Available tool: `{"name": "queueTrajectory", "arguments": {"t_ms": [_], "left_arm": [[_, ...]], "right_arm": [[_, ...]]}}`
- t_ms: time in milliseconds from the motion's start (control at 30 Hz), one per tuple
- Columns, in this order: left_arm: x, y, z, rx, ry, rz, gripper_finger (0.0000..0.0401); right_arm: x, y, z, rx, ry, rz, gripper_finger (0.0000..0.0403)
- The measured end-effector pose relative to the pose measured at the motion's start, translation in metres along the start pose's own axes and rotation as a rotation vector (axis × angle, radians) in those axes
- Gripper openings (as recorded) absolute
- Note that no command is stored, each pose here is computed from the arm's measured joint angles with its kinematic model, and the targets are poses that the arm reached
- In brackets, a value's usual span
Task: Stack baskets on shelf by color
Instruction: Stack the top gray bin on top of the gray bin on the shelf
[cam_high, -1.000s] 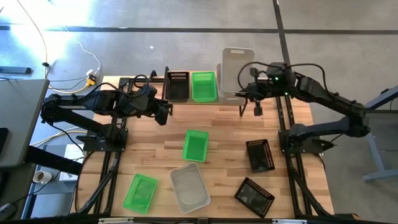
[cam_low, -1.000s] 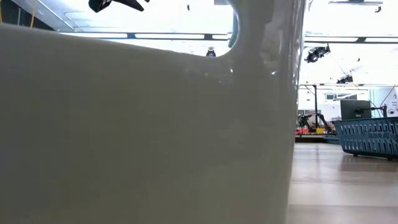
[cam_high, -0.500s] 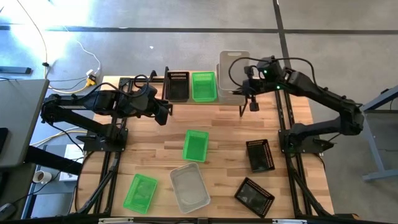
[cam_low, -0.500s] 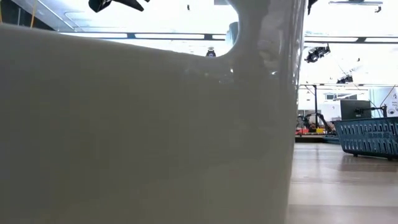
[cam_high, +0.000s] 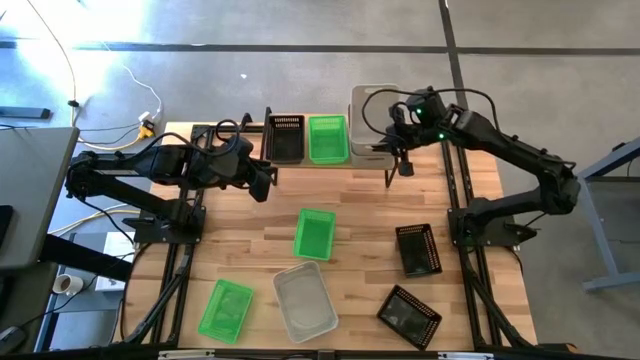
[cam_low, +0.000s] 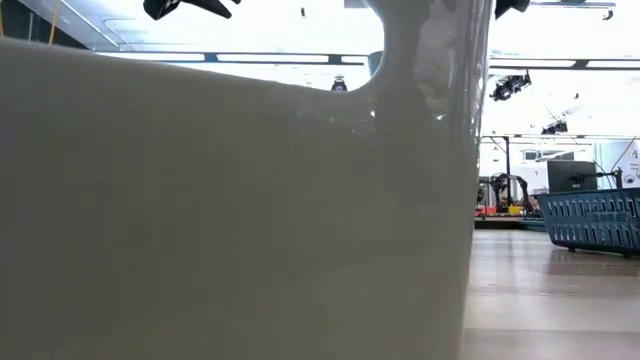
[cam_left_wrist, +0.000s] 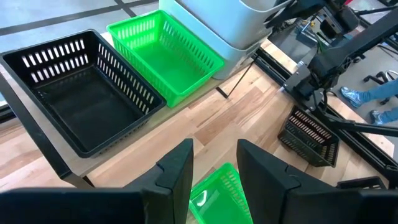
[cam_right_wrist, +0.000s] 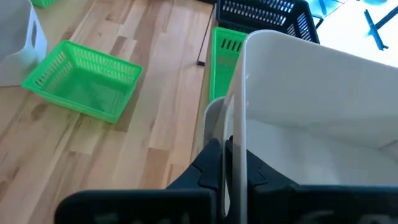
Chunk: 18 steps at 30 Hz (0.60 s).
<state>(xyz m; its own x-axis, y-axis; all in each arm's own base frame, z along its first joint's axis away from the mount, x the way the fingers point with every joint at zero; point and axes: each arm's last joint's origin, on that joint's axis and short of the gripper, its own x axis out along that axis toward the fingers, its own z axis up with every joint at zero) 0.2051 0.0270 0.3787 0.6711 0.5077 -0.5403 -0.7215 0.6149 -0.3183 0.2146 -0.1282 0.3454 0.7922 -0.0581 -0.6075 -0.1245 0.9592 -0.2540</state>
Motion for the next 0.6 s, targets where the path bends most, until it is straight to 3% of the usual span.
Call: {"name": "queueTrajectory", "arguments": {"t_ms": [600], "left_arm": [[0.0000, 0.0000, 0.0000, 0.000, 0.000, 0.000, 0.0113]], "right_arm": [[0.0030, -0.0040, -0.0015, 0.034, 0.058, -0.085, 0.0000]]}}
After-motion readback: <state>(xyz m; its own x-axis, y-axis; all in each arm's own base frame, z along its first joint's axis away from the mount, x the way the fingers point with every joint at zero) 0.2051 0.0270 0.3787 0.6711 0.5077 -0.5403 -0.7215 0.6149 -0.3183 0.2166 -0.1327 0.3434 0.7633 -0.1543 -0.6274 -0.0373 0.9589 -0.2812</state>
